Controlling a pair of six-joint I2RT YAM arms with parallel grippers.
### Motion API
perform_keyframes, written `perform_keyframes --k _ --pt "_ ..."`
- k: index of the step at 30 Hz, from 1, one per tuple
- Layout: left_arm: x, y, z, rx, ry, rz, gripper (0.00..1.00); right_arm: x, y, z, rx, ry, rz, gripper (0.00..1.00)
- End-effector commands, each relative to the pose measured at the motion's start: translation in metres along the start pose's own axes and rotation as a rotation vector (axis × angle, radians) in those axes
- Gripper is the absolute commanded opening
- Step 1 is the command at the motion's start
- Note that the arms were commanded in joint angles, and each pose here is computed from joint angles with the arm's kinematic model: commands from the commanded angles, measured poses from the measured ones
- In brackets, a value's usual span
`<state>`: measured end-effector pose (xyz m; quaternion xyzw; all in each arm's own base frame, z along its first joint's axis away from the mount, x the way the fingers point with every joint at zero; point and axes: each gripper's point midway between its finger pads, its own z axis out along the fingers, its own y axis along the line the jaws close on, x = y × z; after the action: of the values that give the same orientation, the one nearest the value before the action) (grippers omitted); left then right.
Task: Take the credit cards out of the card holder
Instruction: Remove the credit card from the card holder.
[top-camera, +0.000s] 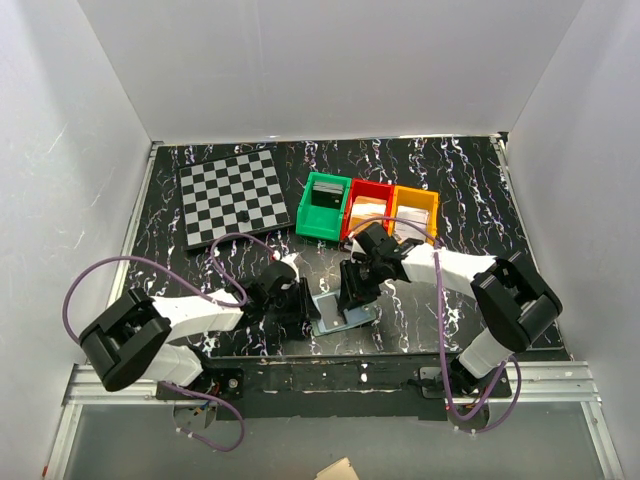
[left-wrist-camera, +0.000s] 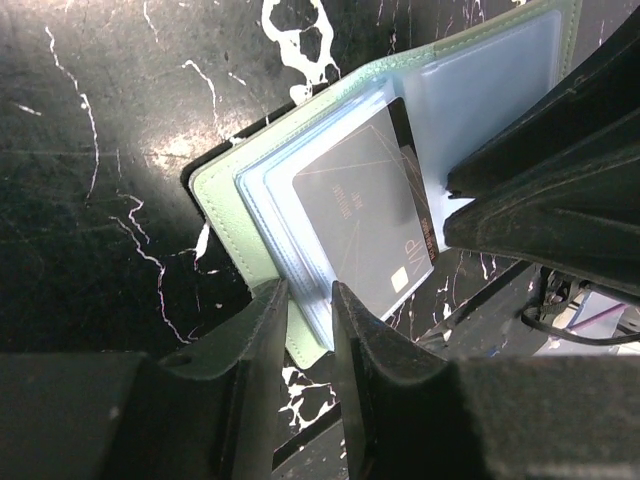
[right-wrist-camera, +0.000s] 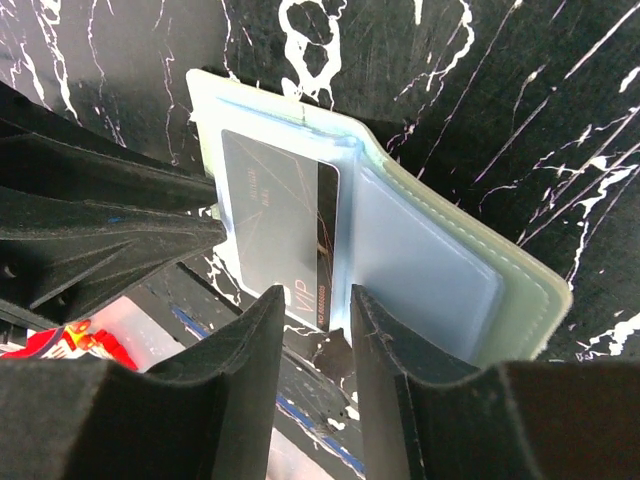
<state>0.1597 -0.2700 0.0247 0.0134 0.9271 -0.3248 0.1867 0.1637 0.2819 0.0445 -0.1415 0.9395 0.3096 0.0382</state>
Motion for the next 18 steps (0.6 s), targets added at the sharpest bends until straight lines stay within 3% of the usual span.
perform_keyframes --k 1,18 --pt "-0.009 0.004 0.006 -0.033 -0.031 0.031 0.24 0.0 0.005 -0.001 -0.036 -0.022 0.012 0.42" --pt "-0.027 0.009 0.011 -0.101 -0.037 0.073 0.23 -0.007 -0.017 -0.009 0.002 -0.117 0.117 0.44"
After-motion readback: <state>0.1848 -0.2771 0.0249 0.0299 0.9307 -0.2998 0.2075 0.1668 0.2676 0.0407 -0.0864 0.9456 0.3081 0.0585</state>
